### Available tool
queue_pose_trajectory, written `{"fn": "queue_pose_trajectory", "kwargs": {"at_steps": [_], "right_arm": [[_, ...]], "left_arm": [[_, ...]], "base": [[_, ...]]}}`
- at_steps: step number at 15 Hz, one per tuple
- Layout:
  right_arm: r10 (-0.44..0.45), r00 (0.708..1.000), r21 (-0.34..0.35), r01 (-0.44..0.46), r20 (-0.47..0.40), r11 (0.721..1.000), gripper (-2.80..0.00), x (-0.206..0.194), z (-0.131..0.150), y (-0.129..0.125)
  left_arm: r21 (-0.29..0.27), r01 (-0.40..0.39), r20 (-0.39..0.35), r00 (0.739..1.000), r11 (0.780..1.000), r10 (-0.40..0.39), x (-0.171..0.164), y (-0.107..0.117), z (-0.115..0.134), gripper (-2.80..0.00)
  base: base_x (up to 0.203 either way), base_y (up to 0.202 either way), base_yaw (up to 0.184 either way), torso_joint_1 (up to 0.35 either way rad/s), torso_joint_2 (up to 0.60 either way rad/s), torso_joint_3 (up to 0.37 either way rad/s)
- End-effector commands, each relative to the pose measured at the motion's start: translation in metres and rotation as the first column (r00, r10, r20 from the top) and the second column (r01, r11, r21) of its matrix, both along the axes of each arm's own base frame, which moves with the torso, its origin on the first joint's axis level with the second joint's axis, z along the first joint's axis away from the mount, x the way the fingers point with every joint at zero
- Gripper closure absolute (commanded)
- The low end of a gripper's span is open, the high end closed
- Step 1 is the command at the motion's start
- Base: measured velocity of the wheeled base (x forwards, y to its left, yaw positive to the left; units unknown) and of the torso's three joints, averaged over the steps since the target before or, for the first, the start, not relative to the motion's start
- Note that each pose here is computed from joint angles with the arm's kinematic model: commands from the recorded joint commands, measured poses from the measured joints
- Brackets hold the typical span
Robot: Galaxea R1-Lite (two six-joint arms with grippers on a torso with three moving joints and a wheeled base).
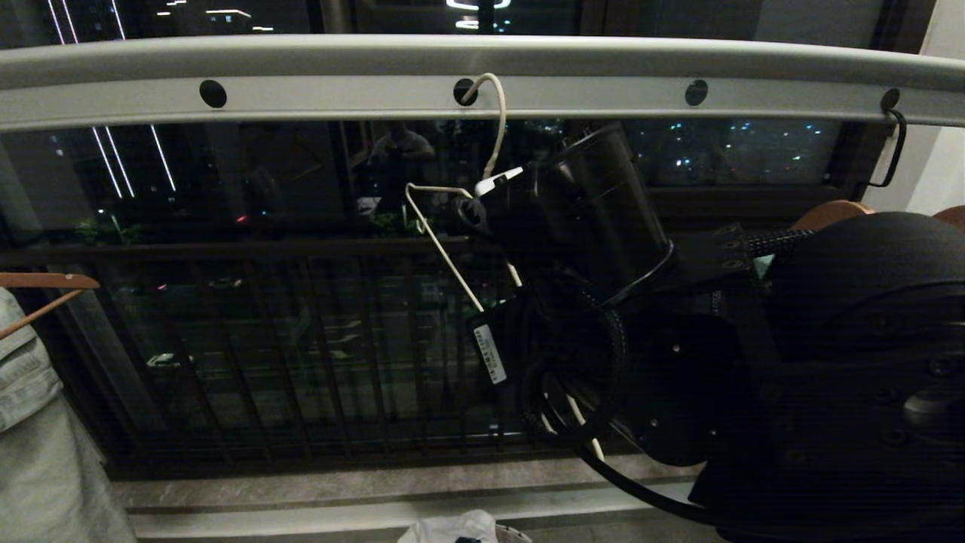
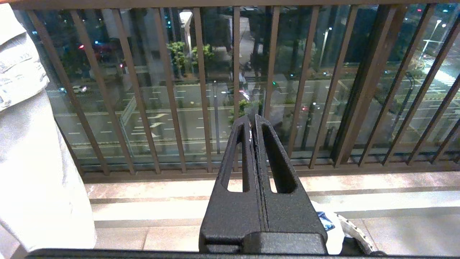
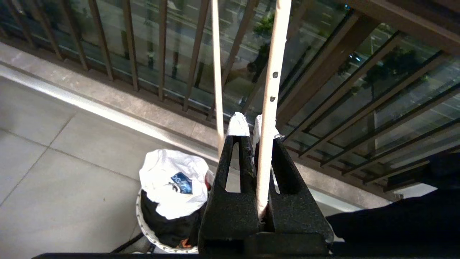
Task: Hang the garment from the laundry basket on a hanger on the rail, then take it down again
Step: Pick up the clothes rack on the clothesline
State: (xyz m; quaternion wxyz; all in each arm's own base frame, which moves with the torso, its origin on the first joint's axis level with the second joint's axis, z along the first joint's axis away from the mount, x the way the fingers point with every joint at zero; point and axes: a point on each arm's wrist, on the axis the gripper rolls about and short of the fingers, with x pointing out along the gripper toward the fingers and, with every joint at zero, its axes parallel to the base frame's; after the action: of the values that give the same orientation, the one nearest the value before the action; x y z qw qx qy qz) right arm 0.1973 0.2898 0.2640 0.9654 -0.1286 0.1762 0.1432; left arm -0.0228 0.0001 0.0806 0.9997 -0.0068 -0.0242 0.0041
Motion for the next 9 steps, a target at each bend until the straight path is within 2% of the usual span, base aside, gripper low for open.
{"fn": "queue_pose_trajectory", "kwargs": {"at_steps": [1, 5, 9], "right_arm": [[0.011, 1.0, 0.008, -0.011, 0.007, 1.0, 0.0, -0.006, 0.004, 0.0], [0.01, 1.0, 0.012, -0.01, 0.017, 1.0, 0.0, -0.011, 0.008, -0.002], [0.012, 0.999, 0.016, -0.012, 0.03, 1.0, 0.0, -0.021, 0.015, -0.013]], "left_arm": [[0.0, -0.001, -0.016, 1.0, 1.0, 0.001, 0.001, 0.0, -0.004, 0.0], [0.0, -0.001, -0.014, 1.0, 1.0, 0.001, 0.001, 0.0, -0.004, 0.0], [0.0, -0.001, -0.015, 1.0, 1.0, 0.001, 0.001, 0.0, -0.004, 0.0]], "base": [[0.0, 0.0, 0.0, 0.0, 0.0, 0.0], [0.0, 0.0, 0.0, 0.0, 0.0, 0.0], [0.0, 0.0, 0.0, 0.0, 0.0, 0.0]]}}
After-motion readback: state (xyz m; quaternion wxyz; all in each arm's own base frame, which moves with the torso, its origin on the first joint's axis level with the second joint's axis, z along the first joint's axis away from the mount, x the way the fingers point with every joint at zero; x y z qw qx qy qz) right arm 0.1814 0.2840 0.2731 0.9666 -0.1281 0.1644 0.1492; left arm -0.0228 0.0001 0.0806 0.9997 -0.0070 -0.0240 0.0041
